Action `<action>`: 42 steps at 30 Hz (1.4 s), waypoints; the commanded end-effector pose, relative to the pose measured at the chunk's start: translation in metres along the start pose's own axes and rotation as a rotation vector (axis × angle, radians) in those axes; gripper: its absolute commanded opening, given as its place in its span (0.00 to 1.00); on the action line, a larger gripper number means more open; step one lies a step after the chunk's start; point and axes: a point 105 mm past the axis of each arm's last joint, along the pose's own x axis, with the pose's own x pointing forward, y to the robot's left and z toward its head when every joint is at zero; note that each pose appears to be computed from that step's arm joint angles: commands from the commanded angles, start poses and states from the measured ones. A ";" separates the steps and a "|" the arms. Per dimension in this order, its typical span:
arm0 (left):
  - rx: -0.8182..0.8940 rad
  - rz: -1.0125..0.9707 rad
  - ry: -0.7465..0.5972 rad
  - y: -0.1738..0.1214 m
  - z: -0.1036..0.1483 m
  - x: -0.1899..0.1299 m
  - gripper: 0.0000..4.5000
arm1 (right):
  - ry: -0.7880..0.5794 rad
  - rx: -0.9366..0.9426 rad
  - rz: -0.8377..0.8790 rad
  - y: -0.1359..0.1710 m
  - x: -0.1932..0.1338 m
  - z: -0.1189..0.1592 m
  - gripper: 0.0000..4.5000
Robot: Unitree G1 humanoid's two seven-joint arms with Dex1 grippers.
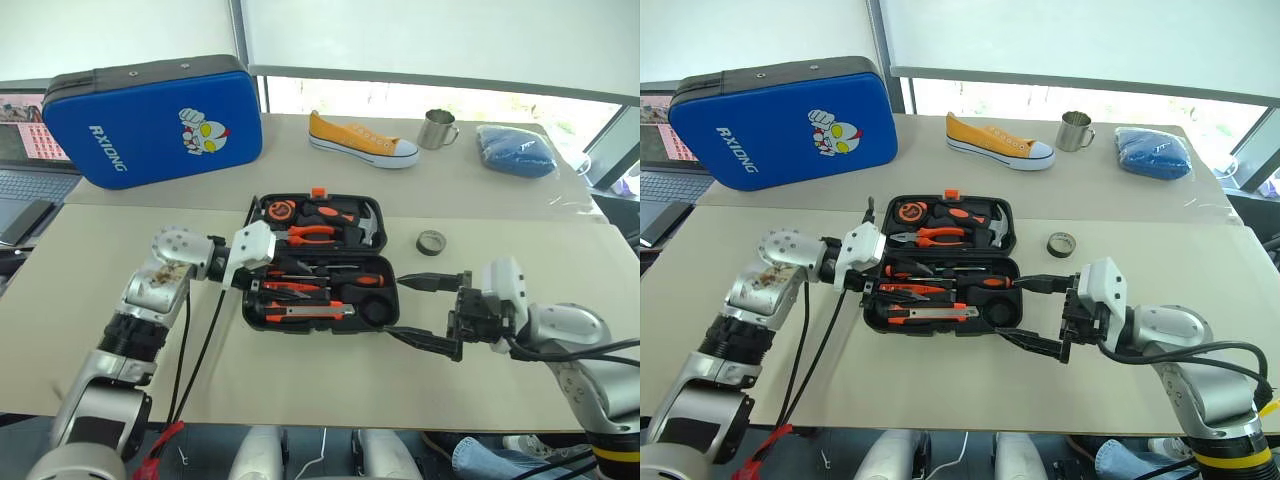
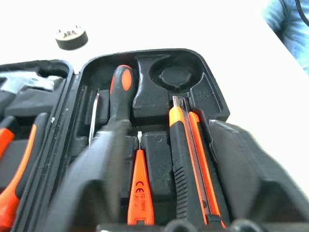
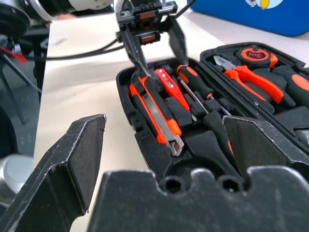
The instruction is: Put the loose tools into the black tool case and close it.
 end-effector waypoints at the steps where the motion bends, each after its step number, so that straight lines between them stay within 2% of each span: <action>1: 0.067 0.025 0.028 -0.005 -0.016 -0.001 0.15 | 0.006 -0.073 0.003 -0.002 0.010 0.016 1.00; 3: 0.070 0.029 0.045 -0.007 -0.023 0.001 0.01 | 0.006 -0.079 -0.003 -0.004 0.010 0.017 1.00; 12: 0.008 0.045 0.102 -0.014 -0.047 0.012 0.01 | 0.012 -0.059 -0.039 -0.005 -0.010 0.011 1.00; 16: -0.023 -0.058 0.138 -0.032 -0.058 0.022 0.01 | 0.015 -0.051 -0.069 -0.009 -0.018 0.009 1.00; 20: -0.122 -0.113 0.292 -0.045 -0.087 0.028 0.01 | 0.016 -0.043 -0.085 -0.011 -0.021 0.007 1.00; 24: -0.198 -0.114 0.328 -0.052 -0.095 0.034 0.01 | -0.021 -0.026 -0.104 -0.011 -0.022 0.009 1.00; 30: -0.175 -0.044 0.215 -0.047 -0.082 0.036 0.01 | -0.032 -0.014 -0.125 -0.011 -0.028 0.004 1.00; 33: -0.133 0.106 -0.031 -0.021 -0.044 0.020 0.01 | -0.096 -0.011 -0.215 -0.018 -0.039 0.009 1.00; 34: -0.147 0.164 -0.114 -0.012 -0.031 0.009 0.07 | -0.115 0.011 -0.262 -0.021 -0.046 0.008 1.00; 36: -0.151 0.237 -0.187 -0.003 -0.019 -0.009 0.17 | -0.133 0.026 -0.335 -0.025 -0.059 0.004 1.00; 38: -0.173 0.301 -0.249 0.001 -0.011 -0.035 0.35 | -0.125 0.003 -0.427 -0.025 -0.075 -0.004 1.00; 41: -0.168 0.365 -0.180 -0.006 -0.011 -0.065 0.58 | -0.119 -0.027 -0.576 -0.026 -0.097 -0.016 1.00; 42: -0.177 0.387 -0.239 -0.007 -0.001 -0.075 0.65 | -0.115 -0.034 -0.623 -0.026 -0.104 -0.021 1.00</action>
